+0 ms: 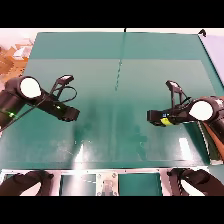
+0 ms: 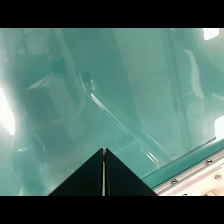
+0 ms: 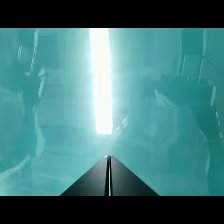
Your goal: Fold the shirts.
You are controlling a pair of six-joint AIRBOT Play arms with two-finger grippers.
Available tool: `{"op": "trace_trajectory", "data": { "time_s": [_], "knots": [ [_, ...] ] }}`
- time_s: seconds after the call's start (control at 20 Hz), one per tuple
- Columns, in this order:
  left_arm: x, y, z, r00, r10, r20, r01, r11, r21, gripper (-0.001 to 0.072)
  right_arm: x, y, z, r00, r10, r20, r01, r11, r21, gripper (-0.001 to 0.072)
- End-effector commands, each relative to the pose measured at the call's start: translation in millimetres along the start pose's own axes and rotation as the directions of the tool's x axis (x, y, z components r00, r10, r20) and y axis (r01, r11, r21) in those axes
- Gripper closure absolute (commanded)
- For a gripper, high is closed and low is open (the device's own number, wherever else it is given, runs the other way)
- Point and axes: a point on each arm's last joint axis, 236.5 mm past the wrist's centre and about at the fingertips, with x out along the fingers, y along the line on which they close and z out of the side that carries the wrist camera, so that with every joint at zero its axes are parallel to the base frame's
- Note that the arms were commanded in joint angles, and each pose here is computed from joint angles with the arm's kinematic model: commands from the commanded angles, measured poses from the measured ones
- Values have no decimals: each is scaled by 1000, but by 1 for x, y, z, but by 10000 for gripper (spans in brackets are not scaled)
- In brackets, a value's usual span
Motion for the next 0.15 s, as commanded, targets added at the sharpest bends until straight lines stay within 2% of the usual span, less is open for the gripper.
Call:
{"op": "trace_trajectory", "data": {
  "time_s": [0.0, 0.1],
  "knots": [
    [3, -1, -1, 1000, -3, 15, 3, 1000, -2, 680, 4, 9, -9, 1000, 14, -8, -14, 1000, -27, 691],
    [3, -1, -1, 1000, -3, 14, 3, 1000, -2, 680, 4, 9, -9, 1000, 14, -8, -14, 1000, -27, 691]
  ]
}}
